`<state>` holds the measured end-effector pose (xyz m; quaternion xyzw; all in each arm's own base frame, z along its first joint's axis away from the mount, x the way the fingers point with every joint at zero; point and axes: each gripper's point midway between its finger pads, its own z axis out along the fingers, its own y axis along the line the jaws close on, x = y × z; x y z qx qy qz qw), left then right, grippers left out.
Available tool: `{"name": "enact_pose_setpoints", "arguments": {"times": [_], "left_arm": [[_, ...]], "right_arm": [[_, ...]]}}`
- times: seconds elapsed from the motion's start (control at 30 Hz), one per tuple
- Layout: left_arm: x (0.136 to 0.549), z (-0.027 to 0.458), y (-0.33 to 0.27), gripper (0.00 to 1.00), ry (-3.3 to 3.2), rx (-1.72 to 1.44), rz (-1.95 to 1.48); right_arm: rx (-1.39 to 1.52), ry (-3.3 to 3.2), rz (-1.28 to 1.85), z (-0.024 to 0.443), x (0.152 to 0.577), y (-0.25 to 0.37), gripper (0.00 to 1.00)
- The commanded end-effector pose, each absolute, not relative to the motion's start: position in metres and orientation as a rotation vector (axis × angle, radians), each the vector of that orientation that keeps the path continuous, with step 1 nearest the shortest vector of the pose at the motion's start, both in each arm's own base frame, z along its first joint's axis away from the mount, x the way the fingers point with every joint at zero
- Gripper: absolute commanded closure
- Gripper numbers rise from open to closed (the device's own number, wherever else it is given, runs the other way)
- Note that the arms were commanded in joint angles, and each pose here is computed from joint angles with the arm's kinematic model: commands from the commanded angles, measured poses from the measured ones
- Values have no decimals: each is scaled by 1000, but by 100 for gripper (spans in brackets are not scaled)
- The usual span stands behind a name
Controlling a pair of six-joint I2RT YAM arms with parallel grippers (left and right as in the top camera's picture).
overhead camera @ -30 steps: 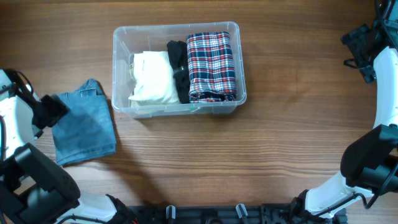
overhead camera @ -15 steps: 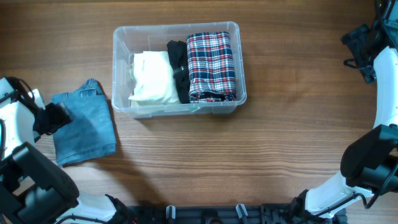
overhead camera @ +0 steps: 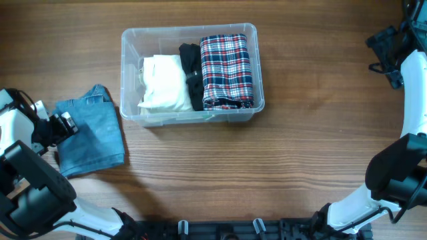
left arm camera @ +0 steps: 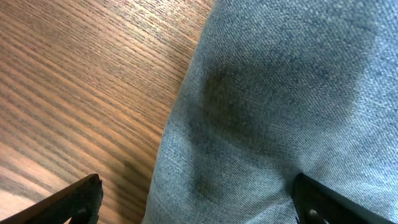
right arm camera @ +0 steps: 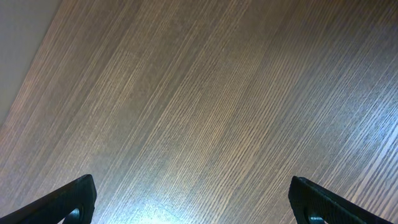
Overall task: Pack container
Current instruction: 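Grasp the folded blue jeans edge with the left gripper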
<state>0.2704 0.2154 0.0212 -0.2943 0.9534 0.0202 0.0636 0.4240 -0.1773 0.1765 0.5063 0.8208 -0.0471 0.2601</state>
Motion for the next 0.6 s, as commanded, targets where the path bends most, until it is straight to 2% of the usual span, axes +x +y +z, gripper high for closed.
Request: {"name": "enact_pose_setpoints", "arguments": {"times": [0.0, 0.07, 0.17, 0.27, 0.57], "left_arm": [[268, -1, 204, 7, 2938, -870, -16], [271, -1, 201, 11, 2927, -866, -50], [277, -2, 192, 11, 2909, -857, -139], [281, -4, 184, 16, 2898, -855, -218], [276, -7, 177, 16, 2918, -883, -265]], "right_arm": [[1382, 2237, -122, 168, 426, -175, 0], [1383, 2237, -122, 168, 426, -175, 0], [1382, 2237, -122, 168, 426, -175, 0], [1382, 2237, -122, 168, 426, -175, 0], [1382, 2237, -122, 168, 426, -175, 0]]}}
